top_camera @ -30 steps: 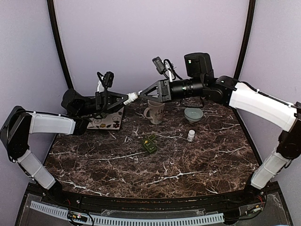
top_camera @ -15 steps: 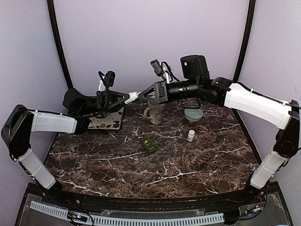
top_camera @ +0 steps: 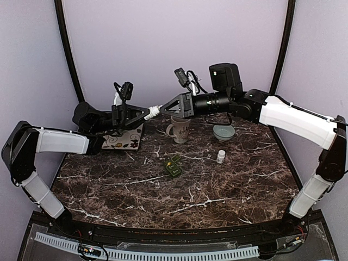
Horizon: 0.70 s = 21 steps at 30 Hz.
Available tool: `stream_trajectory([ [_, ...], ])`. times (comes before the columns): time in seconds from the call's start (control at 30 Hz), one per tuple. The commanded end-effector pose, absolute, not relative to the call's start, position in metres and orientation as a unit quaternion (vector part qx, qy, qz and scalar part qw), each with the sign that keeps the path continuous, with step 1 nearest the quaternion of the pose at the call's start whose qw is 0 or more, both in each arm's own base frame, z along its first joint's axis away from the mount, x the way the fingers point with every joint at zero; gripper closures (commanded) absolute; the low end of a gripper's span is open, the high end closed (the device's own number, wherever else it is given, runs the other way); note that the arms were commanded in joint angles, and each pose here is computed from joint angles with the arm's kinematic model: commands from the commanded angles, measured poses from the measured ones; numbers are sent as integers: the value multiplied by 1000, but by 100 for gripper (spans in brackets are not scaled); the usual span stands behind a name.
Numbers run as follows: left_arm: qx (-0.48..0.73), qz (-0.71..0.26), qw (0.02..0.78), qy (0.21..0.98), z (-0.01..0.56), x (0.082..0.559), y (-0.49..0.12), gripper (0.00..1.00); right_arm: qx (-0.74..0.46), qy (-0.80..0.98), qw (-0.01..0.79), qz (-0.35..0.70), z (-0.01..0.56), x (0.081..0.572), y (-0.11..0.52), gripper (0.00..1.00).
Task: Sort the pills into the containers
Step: Close the lid of the pill bottle on the pill bottle.
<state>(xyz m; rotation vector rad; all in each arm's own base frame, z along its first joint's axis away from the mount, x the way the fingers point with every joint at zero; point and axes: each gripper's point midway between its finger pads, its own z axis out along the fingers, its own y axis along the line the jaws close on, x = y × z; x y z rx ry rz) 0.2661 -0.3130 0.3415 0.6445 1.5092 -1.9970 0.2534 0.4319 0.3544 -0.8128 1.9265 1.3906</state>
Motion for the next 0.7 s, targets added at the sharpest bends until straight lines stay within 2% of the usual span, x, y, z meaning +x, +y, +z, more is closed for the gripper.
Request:
stream_trajectory([
  [0.0,260,-744,288,544,353,260,-313,98,-309,704,335,544,380,256,432,99],
  [0.67,259,-742,288,547,351,263,-315,98,-313,697,336,550,389,253,434,100],
])
